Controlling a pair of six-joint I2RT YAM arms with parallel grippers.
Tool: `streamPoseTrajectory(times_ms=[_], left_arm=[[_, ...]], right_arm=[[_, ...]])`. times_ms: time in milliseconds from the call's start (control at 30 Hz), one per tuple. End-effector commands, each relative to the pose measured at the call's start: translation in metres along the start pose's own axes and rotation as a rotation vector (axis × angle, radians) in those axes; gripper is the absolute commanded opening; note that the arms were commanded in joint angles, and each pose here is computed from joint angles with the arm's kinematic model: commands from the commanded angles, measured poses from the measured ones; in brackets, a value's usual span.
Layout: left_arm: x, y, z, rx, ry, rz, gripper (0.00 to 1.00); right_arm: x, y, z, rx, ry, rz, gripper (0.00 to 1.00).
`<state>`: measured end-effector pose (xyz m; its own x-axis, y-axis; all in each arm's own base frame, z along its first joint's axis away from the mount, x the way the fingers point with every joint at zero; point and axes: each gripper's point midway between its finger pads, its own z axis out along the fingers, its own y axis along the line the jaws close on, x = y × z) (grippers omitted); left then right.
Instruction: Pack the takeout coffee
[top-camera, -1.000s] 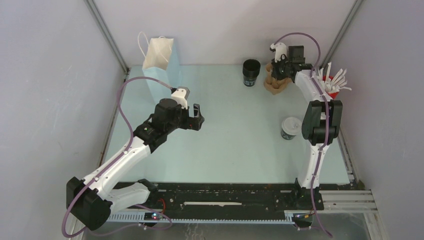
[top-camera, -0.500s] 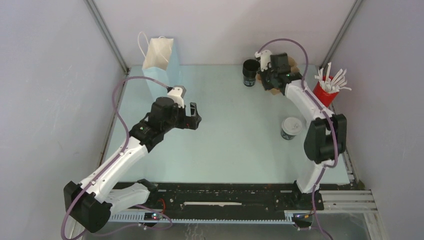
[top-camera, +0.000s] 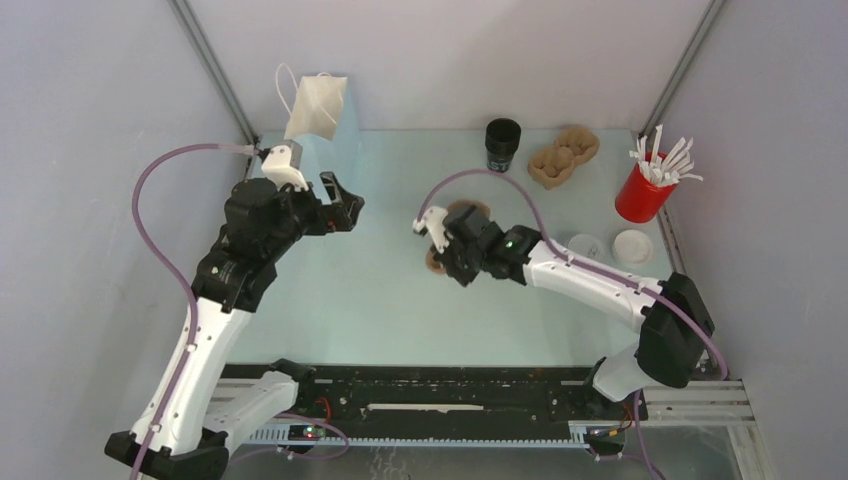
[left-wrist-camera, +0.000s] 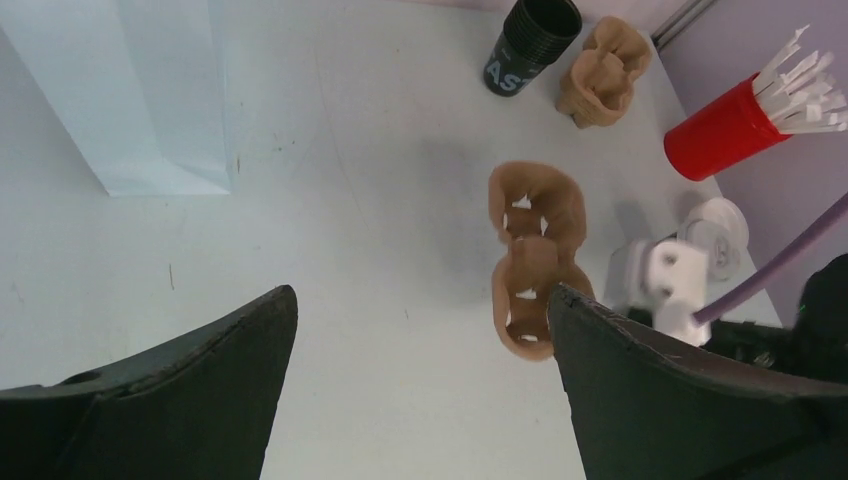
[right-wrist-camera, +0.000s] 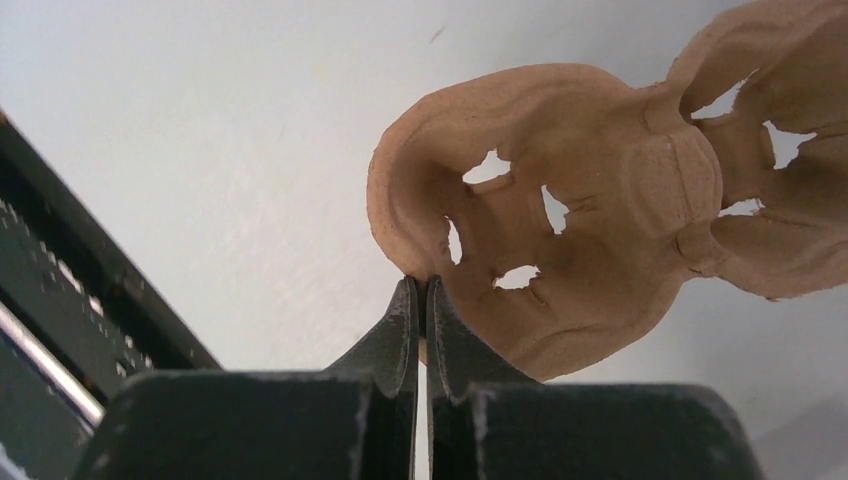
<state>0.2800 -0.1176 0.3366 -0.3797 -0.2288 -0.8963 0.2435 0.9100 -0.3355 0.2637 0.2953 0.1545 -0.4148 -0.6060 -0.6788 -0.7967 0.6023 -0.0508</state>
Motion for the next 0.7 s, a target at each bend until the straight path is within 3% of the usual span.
streamPoseTrajectory(times_ms=[0,133,233,400,467,600,667], left_arm=[[0.009,0.007,-0.013,-0.03,0.027,-0.034,1.0],[-0.009,0.024,-0.023,-0.112,0.013,-0.025,1.0],[-0.013,0.01,-0.02,-0.023,0.015,-0.066,1.0],[0.048,-0.052,0.014,0.38,0.253,-0.321,0.94],[0.065,-0.066,0.025,0.471,0.274,-0.411,0.89],[0.1,-0.091,0.029,0.493,0.355,-0.388,0.81],[0.111,-0.098,0.03,0.472,0.38,-0.352,0.71]], right_arm=[[0.029,0.013,-0.004,0.026,0.076,-0.045,0.0],[0.033,0.026,-0.016,0.004,0.035,-0.078,0.0],[0.025,0.042,-0.032,-0.035,-0.045,-0.144,0.0],[0.01,0.065,-0.059,-0.051,-0.206,-0.279,0.0],[0.002,0.067,-0.067,-0.047,-0.251,-0.296,0.0],[-0.008,0.065,-0.073,0.002,-0.292,-0.307,0.0],[-0.012,0.064,-0.075,0.015,-0.307,-0.301,0.0]])
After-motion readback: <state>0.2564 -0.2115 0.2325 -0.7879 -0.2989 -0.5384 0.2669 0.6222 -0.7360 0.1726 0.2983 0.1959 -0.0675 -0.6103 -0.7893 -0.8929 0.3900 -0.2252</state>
